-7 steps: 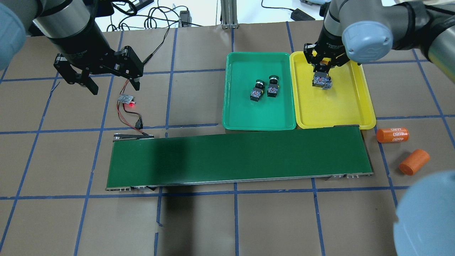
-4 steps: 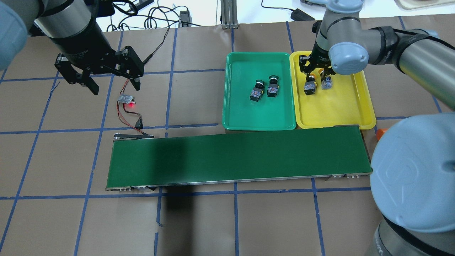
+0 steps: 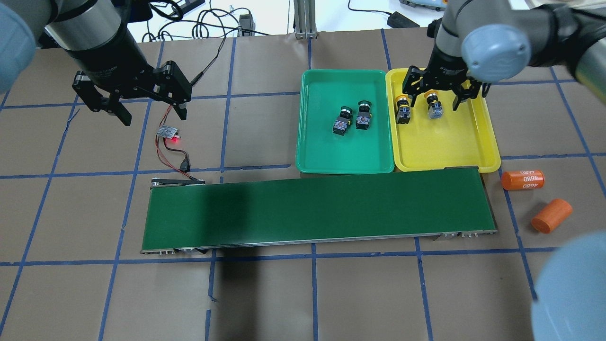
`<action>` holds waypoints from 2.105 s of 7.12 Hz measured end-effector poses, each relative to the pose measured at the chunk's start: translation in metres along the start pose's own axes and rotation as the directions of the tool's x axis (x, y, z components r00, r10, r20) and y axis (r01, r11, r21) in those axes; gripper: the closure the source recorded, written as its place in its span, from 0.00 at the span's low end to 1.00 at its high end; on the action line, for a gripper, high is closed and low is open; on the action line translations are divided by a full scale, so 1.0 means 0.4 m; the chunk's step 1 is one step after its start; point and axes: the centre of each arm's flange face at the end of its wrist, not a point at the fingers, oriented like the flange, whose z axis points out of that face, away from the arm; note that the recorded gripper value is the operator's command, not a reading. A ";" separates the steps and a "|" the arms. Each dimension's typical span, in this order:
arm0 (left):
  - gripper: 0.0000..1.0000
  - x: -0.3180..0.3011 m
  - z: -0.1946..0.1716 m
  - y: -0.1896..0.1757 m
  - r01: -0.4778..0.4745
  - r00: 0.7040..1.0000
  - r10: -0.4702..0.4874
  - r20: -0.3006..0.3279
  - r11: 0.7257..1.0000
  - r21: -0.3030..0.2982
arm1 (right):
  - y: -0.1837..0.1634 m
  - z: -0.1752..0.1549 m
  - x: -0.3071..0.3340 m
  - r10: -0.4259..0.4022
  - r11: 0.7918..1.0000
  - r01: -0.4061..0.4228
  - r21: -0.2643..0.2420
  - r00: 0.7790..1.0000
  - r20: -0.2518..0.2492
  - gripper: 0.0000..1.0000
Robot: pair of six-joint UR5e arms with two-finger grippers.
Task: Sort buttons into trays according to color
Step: 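Raise the right gripper out of the yellow tray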
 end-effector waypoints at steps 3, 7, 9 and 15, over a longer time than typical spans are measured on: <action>0.00 0.000 -0.002 0.000 0.000 1.000 0.000 0.001 1.000 0.001 | 0.256 -0.203 0.042 -0.001 1.000 0.001 -0.015 1.000 -0.002 0.00; 0.00 -0.001 -0.004 0.000 0.000 1.000 0.000 0.003 1.000 0.003 | 0.324 -0.182 0.033 -0.046 0.998 0.047 -0.048 0.999 0.024 0.00; 0.00 0.000 -0.006 -0.001 0.000 1.000 0.000 0.001 1.000 0.005 | 0.354 -0.205 -0.015 -0.089 0.996 0.091 -0.024 0.993 0.075 0.00; 0.00 0.001 -0.010 -0.008 0.000 1.000 0.000 0.006 1.000 0.004 | 0.417 -0.256 -0.012 -0.107 0.994 0.106 0.023 0.992 0.073 0.00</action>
